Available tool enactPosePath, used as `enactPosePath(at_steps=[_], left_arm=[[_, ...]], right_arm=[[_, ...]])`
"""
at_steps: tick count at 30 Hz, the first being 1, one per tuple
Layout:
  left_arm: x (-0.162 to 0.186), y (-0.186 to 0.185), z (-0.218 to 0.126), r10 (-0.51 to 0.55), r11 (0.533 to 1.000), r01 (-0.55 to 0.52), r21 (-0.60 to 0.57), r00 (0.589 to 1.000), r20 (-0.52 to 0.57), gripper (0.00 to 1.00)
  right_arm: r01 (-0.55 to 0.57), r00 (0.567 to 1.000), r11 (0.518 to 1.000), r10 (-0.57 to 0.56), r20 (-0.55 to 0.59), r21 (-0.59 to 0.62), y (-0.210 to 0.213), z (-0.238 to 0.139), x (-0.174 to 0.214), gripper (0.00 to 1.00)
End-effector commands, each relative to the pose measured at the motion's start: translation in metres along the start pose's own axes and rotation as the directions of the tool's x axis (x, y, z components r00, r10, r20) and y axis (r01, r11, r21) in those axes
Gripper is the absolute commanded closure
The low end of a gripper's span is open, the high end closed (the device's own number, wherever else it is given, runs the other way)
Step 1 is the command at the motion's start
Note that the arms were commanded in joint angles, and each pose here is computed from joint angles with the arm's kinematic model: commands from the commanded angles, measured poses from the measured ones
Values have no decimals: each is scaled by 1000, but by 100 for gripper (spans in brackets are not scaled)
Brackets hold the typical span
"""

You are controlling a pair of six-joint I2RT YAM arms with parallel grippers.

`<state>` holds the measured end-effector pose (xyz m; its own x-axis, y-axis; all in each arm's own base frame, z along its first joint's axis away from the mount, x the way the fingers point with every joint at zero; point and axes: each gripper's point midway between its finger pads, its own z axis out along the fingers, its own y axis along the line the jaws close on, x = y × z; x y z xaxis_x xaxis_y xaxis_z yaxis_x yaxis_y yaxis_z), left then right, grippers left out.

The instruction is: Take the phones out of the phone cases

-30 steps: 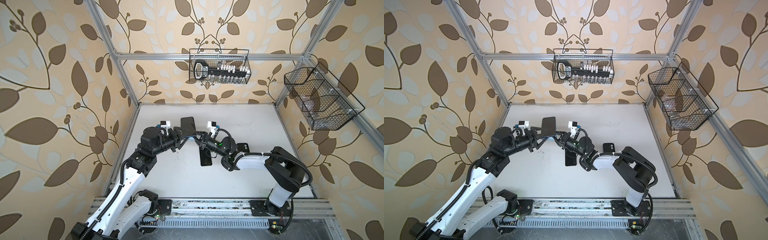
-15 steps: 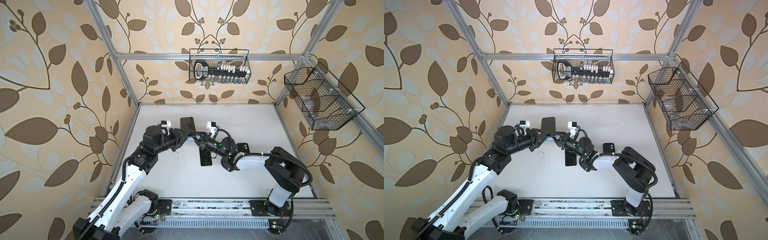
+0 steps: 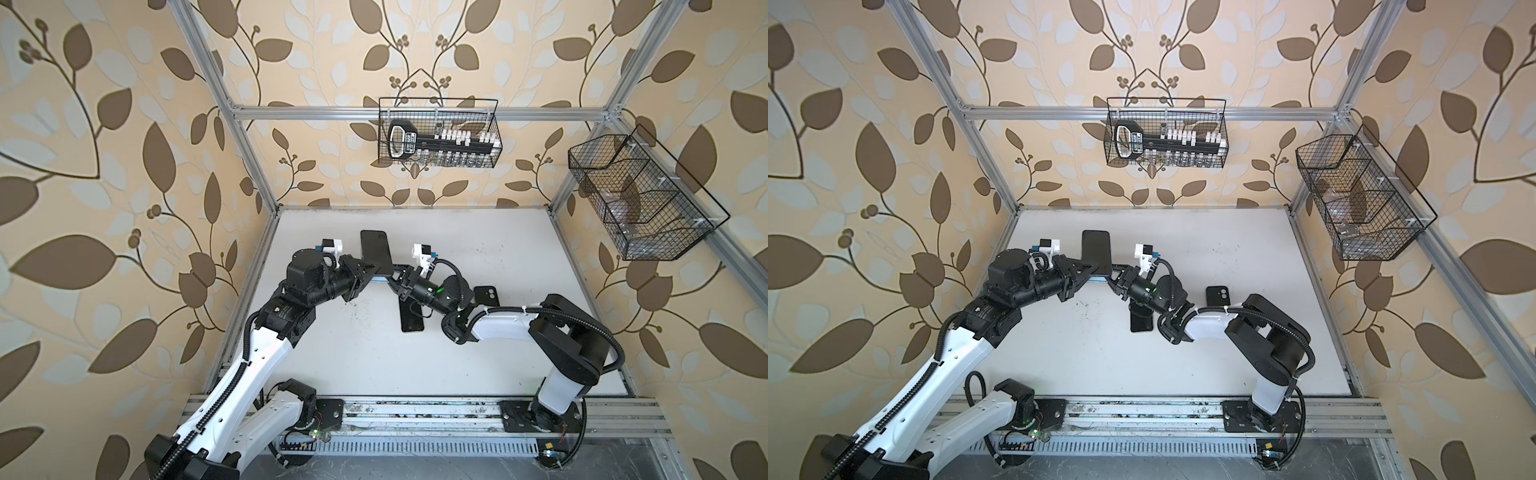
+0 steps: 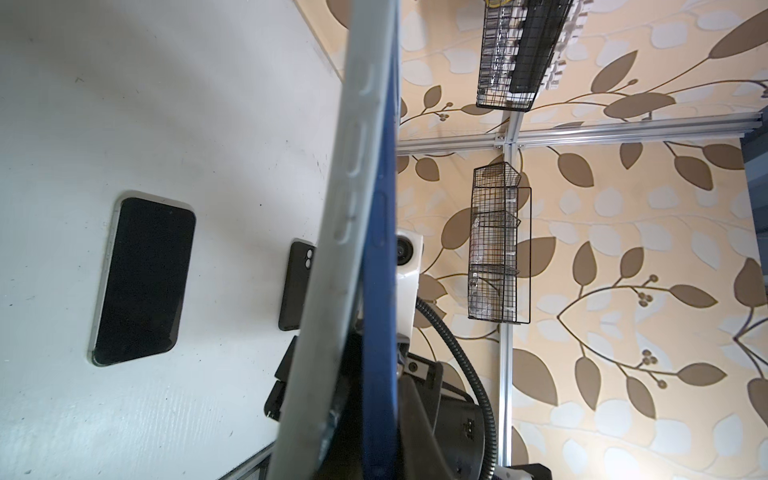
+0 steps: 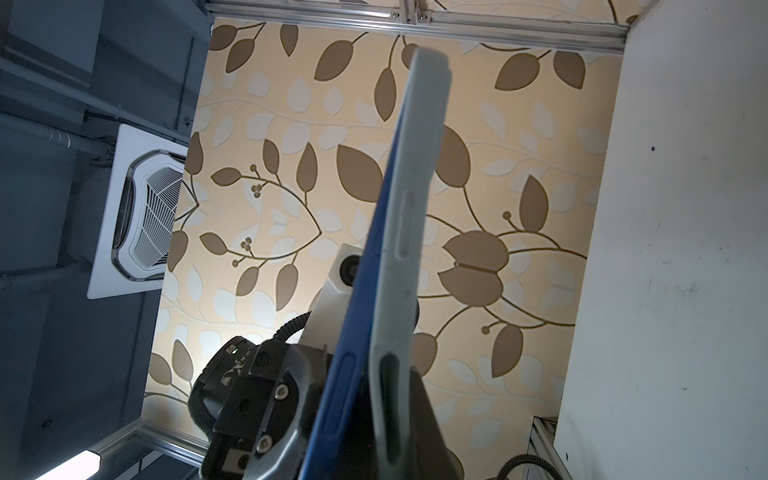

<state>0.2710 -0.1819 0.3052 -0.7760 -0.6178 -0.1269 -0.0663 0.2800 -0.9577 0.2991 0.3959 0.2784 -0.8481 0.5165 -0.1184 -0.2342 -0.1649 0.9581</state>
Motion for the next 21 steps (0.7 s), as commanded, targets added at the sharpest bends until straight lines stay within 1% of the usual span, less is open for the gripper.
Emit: enactPosePath(at_steps=[1, 4, 13, 21], left_arm=[[-13, -14, -4, 54, 998, -55, 16, 996, 64, 94], [-13, -15, -4, 55, 998, -57, 19, 996, 67, 100], [-15, -37, -11, 45, 996, -51, 75, 996, 82, 100], [-13, -63, -20, 10, 985, -23, 170, 997, 75, 100]], right_arm=[[-2, 1000, 993, -2, -29, -114, 28, -2, 9, 100], [-2, 1000, 994, -1, -32, -109, 26, -2, 11, 100], [22, 999, 998, -24, -33, -63, 10, -5, 14, 100], [49, 998, 999, -49, -33, 0, -14, -8, 15, 100]])
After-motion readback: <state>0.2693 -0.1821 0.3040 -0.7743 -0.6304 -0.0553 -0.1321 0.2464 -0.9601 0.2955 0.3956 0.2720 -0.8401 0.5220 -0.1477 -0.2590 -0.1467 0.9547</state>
